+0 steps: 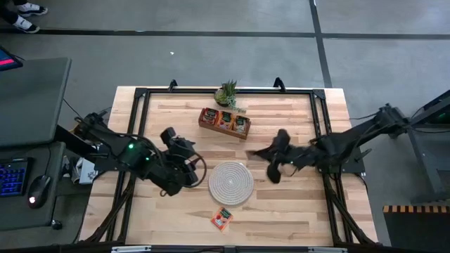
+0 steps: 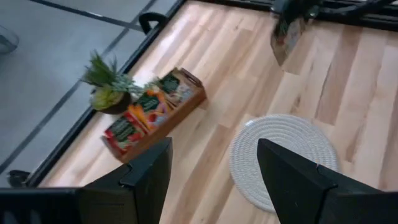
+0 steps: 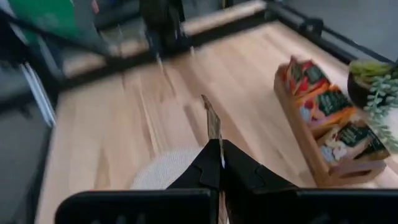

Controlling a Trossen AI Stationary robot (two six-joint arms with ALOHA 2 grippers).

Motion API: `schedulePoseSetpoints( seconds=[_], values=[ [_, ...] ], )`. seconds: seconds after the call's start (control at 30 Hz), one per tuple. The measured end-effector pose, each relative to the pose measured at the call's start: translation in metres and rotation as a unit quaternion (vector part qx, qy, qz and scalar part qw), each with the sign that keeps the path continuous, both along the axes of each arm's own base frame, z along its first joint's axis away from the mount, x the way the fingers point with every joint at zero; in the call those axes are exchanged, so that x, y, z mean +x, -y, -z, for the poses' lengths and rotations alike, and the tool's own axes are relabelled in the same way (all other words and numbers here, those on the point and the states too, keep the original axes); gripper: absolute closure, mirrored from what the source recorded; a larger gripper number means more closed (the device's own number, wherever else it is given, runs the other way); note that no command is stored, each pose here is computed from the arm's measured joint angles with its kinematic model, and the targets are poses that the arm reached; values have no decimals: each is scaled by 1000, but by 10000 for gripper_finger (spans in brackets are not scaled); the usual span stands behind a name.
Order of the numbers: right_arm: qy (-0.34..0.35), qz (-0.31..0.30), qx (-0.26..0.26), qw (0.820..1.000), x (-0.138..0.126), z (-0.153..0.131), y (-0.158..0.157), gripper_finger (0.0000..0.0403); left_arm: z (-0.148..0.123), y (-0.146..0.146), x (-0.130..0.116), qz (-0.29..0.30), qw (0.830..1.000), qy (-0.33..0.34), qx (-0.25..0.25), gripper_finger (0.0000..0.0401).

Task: Pick & Place Tea
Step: Put the light brown tea bag into the right section of the wooden organizer

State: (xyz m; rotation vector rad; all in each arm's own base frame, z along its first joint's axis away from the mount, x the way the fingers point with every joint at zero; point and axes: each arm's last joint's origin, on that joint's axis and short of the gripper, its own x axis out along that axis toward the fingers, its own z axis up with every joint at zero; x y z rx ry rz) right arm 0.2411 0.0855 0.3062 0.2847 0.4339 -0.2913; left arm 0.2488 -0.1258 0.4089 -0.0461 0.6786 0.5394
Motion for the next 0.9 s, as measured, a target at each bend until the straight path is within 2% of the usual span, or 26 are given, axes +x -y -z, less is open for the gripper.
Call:
schedulePoseSetpoints(
  seconds=[0.17, 0.37, 0.53, 0.73, 0.9],
  values=[
    [103, 14, 28, 994, -35, 21, 34, 403, -5, -7, -4, -13, 1000, 9, 10, 169],
    [164, 31, 10, 986, -43, 55, 68, 403, -10, -25, 9, -31, 999, 30, 13, 169],
    [166, 48, 11, 985, -40, 80, 99, 403, -18, -51, 32, -26, 998, 64, -1, 169],
    [165, 30, 2, 986, -27, 87, 133, 403, -2, -79, 71, 54, 989, 128, -58, 169],
    [149, 23, 14, 988, -15, 101, 154, 403, 10, -86, 76, 72, 980, 157, -96, 169]
  ],
)
